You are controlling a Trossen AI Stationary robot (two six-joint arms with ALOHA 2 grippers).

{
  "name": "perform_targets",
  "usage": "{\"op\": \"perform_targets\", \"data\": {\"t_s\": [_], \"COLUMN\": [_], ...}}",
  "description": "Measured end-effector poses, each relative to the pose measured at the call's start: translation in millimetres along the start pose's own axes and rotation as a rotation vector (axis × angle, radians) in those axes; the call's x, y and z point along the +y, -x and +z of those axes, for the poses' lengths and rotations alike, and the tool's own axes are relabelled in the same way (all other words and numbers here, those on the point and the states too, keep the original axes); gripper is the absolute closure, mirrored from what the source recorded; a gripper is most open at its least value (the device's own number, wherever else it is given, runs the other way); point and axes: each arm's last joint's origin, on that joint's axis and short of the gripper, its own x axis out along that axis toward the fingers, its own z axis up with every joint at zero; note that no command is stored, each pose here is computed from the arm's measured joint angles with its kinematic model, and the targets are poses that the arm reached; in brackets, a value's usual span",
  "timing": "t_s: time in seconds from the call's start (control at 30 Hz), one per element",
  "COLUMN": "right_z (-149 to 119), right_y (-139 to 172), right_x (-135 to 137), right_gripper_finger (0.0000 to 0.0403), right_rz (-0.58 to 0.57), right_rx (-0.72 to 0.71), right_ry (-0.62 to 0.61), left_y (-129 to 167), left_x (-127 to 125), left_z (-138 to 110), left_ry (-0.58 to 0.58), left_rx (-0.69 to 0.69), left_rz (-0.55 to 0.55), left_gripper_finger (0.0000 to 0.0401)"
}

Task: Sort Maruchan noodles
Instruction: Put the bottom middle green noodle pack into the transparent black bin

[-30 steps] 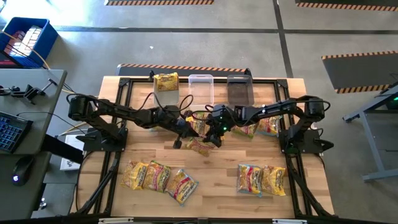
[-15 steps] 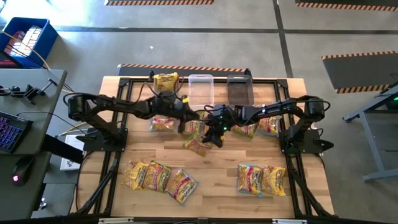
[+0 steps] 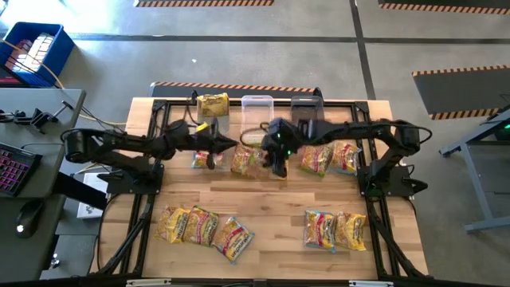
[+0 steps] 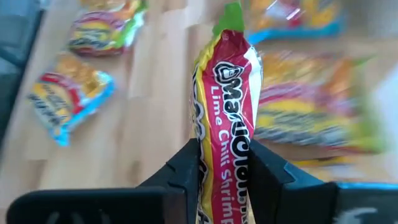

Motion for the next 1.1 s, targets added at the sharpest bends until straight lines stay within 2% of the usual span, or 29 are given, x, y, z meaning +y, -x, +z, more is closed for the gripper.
{"op": "perform_targets", "data": {"t_s": [0.23, 0.4, 0.53, 0.7, 0.9, 1.1], "right_z": [47, 48, 40, 13, -30, -46], "right_y": [64, 95, 121, 145, 150, 144], "right_x": [-41, -75, -100, -135, -173, -193], "right_gripper_finger": [0.0321, 0.0321, 0.0321, 0.0321, 0.0321, 0.0321], "right_rz": [-0.224, -0.327, -0.417, -0.429, -0.420, -0.405], "right_rx": [-0.027, 0.070, 0.165, 0.290, 0.381, 0.414], "right_ry": [0.132, 0.199, 0.233, 0.231, 0.166, 0.158], "left_y": [10, 14, 15, 17, 19, 19], "left_x": [20, 29, 33, 36, 39, 40], "left_z": [1, -1, -1, -1, -2, -2], "left_ry": [-0.020, -0.017, -0.035, -0.042, -0.041, -0.058], "left_rx": [-0.023, -0.008, -0.007, -0.003, 0.009, 0.009], "left_rz": [0.098, 0.128, 0.144, 0.159, 0.174, 0.190], "left_gripper_finger": [0.0400, 0.0400, 0.0401, 0.0401, 0.0400, 0.0400]}}
